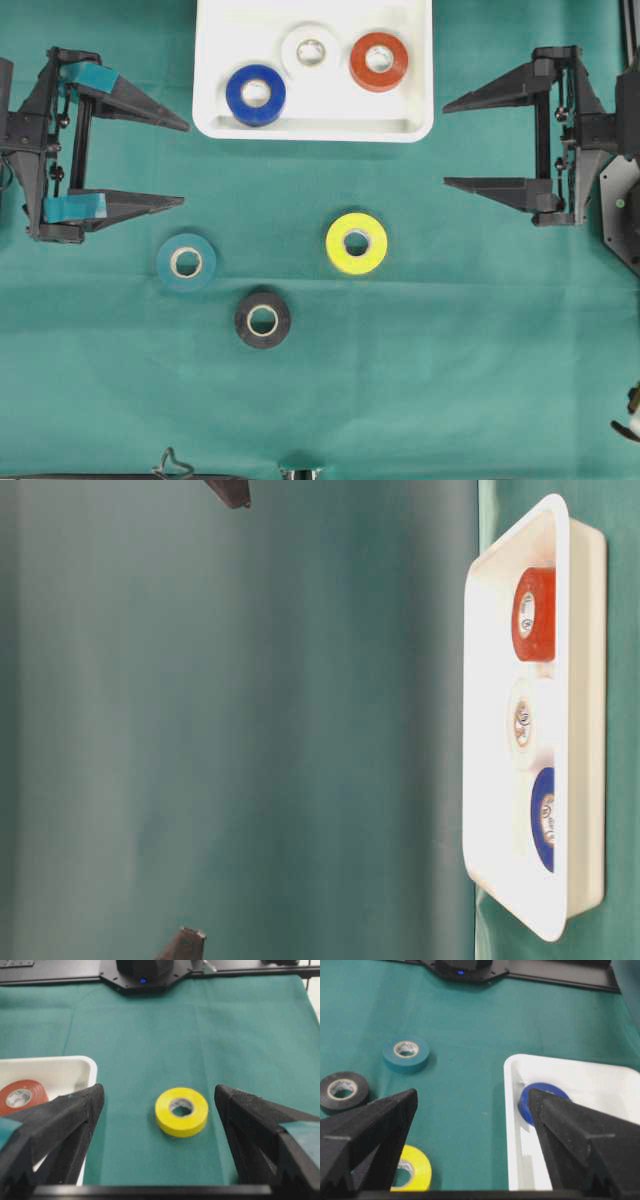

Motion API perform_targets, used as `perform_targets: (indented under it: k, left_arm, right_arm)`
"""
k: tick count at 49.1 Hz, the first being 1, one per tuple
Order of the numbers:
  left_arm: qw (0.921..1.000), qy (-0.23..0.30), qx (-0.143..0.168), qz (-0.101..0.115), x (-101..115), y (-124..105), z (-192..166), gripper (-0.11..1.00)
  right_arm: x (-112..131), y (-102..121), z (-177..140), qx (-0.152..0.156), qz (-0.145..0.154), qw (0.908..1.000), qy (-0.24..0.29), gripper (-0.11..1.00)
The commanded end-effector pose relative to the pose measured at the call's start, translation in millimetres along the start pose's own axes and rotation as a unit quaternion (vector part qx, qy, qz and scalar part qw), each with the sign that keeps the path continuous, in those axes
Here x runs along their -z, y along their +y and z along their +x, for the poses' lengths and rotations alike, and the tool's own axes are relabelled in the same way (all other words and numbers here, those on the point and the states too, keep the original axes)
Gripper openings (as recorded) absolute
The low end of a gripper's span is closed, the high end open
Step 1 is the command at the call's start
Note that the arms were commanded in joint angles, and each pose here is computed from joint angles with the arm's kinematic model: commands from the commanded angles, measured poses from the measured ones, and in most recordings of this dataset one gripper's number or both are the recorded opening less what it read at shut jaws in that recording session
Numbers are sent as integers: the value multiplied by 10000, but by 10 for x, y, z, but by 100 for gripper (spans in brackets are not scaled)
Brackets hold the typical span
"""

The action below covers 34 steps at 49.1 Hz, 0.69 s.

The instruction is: Pick up the tape from a random location and place it into the white case.

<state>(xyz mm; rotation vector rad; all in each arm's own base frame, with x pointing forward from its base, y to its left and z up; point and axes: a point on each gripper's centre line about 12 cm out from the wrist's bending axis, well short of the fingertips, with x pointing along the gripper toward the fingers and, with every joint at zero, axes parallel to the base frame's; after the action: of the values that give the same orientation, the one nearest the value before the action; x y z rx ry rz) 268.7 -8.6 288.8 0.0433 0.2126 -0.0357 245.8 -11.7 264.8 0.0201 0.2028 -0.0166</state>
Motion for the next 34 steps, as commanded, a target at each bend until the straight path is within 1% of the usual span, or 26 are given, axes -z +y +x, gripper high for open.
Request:
perform_targets:
  k: [1, 34]
  left_arm:
    - [10000, -84, -19, -18, -58, 11, -1, 99]
    - [10000, -15, -17, -11, -58, 11, 96, 99]
  right_arm:
    - [-60, 7, -1, -20, 17, 9999, -105, 88]
    - [-104, 16, 3, -57, 8, 9997, -221, 88]
